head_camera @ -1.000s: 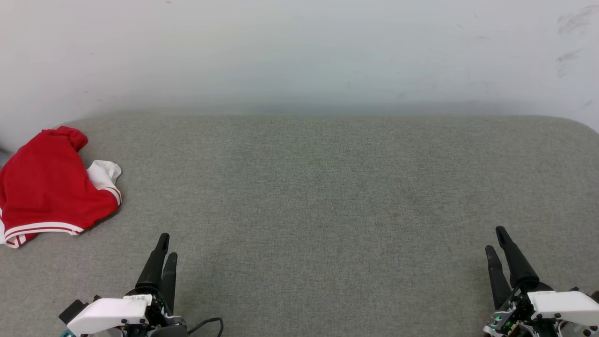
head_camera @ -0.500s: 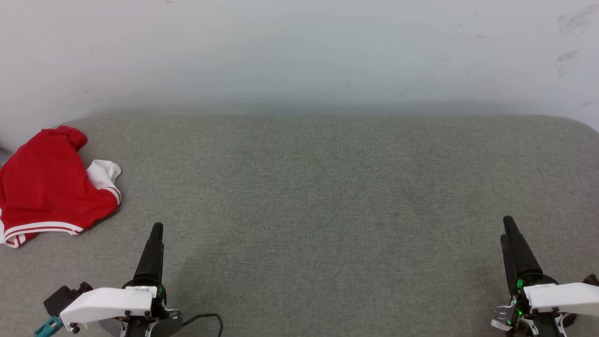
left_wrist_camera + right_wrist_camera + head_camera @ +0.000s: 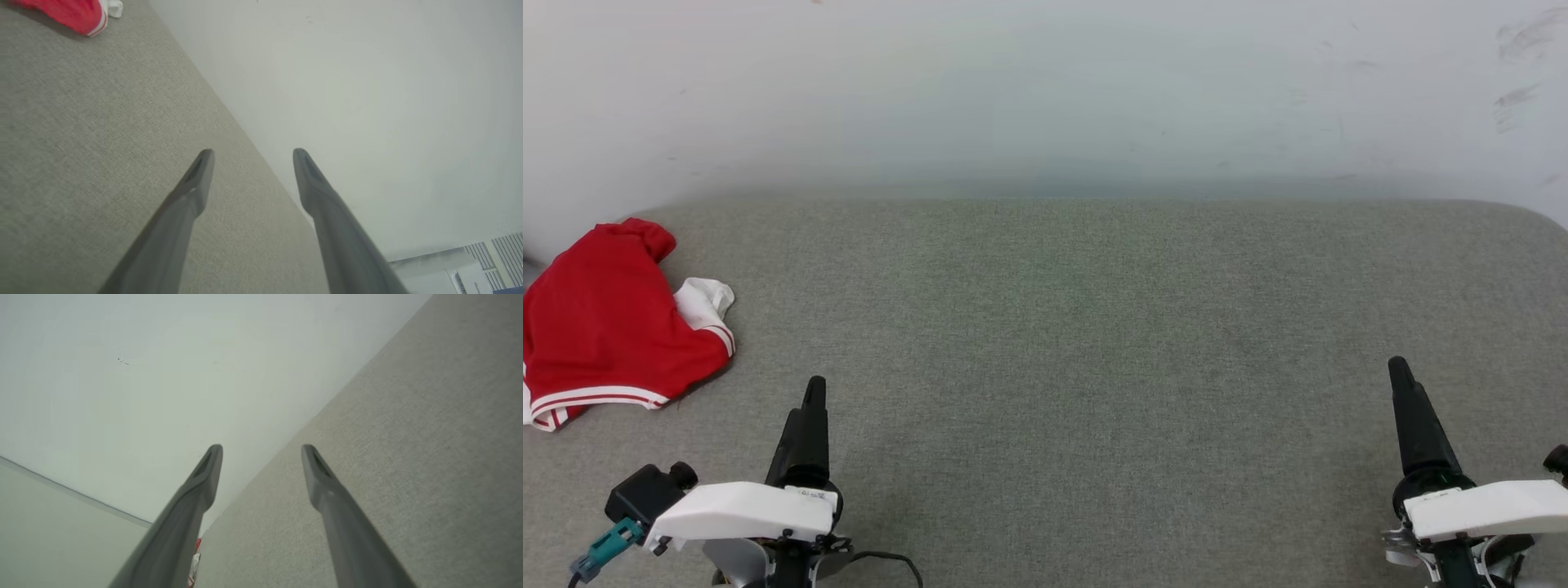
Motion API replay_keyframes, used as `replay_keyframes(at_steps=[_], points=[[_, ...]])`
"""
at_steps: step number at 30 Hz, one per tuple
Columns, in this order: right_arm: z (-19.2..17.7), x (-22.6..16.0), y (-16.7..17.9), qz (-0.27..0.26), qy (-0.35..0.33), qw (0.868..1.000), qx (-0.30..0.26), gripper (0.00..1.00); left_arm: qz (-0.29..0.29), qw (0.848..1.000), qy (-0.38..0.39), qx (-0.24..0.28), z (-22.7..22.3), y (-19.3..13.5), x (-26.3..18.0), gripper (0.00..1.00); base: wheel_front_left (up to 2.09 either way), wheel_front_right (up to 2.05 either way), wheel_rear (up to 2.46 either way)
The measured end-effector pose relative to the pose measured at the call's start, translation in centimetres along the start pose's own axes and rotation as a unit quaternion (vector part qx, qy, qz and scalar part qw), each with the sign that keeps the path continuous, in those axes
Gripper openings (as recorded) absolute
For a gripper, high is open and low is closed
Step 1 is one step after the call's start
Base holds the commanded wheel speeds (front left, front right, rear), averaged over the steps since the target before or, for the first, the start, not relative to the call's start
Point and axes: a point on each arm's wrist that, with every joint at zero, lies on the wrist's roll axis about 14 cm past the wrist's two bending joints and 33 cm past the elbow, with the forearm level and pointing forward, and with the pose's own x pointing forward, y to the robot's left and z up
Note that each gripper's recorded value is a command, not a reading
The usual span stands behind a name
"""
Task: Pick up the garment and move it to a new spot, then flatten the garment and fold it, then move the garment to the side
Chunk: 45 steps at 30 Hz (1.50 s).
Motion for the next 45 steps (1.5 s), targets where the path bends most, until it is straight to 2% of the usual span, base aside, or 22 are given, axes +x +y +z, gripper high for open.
replay_keyframes(at_steps=[8, 19, 45], points=[[-0.3, -0.2, 0.7, 0.013, 0.001, 0.997, -0.081, 1.00, 0.001, 0.997, -0.006, 0.083, -0.2, -0.3, -0.2, 1.00, 0.00, 0.00, 0.00], [-0.8, -0.4, 1.0, 0.023, 0.004, 0.985, -0.169, 1.00, 0.001, 0.985, -0.019, 0.174, -0.3, -0.6, -0.4, 1.00, 0.00, 0.00, 0.00], [-0.9, -0.7, 2.3, 0.055, -0.013, 0.946, -0.320, 1.00, -0.023, 0.944, -0.054, 0.326, -0.2, -2.3, -0.9, 1.00, 0.00, 0.00, 0.00]])
